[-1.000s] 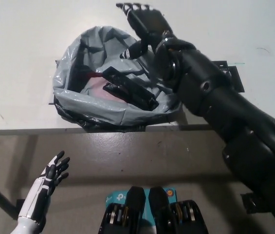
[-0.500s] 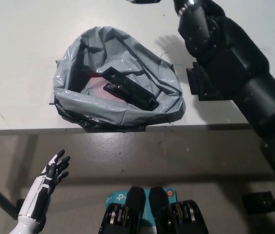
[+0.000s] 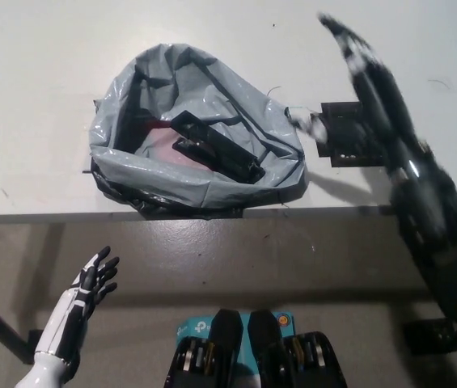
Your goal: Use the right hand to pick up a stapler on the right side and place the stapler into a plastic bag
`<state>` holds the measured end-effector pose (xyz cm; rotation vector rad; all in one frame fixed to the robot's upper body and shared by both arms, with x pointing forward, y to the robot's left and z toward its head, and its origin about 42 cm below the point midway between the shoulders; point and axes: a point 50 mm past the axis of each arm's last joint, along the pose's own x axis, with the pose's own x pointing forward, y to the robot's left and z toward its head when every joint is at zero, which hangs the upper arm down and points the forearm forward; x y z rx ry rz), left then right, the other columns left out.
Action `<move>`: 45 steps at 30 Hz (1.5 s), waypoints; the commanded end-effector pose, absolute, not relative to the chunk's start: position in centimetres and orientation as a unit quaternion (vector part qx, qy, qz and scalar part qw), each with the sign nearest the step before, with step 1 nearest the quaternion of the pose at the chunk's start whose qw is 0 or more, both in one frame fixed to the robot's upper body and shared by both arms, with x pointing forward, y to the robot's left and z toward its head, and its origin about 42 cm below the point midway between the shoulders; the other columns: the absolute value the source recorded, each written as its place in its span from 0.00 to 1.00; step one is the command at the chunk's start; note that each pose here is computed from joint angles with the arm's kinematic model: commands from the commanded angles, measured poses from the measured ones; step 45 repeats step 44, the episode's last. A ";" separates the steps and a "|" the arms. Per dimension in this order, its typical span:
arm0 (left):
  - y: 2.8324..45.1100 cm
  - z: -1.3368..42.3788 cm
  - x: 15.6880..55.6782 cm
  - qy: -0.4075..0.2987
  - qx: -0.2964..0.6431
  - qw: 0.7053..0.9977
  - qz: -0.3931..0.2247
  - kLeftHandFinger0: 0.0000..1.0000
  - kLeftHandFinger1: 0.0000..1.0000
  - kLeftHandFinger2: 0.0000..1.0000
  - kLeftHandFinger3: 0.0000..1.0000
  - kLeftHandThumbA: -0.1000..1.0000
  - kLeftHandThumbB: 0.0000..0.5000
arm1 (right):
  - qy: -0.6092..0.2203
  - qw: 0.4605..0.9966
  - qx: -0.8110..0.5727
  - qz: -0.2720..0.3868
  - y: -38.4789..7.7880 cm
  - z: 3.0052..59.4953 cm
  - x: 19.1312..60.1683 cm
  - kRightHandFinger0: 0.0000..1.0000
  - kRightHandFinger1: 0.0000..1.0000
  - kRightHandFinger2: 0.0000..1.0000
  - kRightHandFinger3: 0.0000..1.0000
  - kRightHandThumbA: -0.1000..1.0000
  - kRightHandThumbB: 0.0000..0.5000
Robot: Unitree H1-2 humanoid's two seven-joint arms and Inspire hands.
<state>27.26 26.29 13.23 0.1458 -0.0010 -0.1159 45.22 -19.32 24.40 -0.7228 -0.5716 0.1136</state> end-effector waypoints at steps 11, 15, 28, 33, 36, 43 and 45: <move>25.4 14.7 28.0 -0.034 0.065 0.994 -0.075 1.00 1.00 1.00 1.00 1.00 0.00 | -0.398 0.910 -0.113 -0.016 -19.9 21.0 29.4 1.00 1.00 1.00 1.00 0.97 0.43; 25.3 14.3 27.3 -0.029 0.067 0.994 -0.082 1.00 1.00 1.00 1.00 1.00 0.00 | -0.300 0.950 -0.091 -0.012 -19.1 16.7 30.9 1.00 1.00 1.00 1.00 0.88 0.55; 25.5 14.0 27.2 -0.024 0.066 0.994 -0.083 1.00 1.00 1.00 1.00 1.00 0.00 | -0.158 0.982 -0.089 0.056 -18.8 8.2 31.2 1.00 1.00 1.00 1.00 0.74 0.44; 25.7 13.9 27.4 -0.022 0.071 0.994 -0.077 1.00 1.00 1.00 1.00 1.00 0.00 | -0.157 0.982 -0.088 0.064 -18.7 8.1 31.1 1.00 1.00 1.00 1.00 0.71 0.43; 25.8 14.1 27.9 -0.032 0.075 0.994 -0.075 1.00 1.00 1.00 1.00 1.00 0.00 | -0.157 0.982 -0.084 0.061 -18.8 8.2 31.3 1.00 1.00 1.00 1.00 0.70 0.43; 26.3 14.0 27.8 -0.034 0.083 0.994 -0.067 1.00 1.00 1.00 1.00 1.00 0.00 | -0.150 0.983 -0.079 0.063 -18.6 7.9 31.5 1.00 1.00 1.00 1.00 0.71 0.47; 26.3 14.0 27.8 -0.033 0.084 0.994 -0.066 1.00 1.00 1.00 1.00 1.00 0.00 | -0.150 0.984 -0.077 0.063 -18.6 7.9 31.5 1.00 1.00 1.00 1.00 0.70 0.47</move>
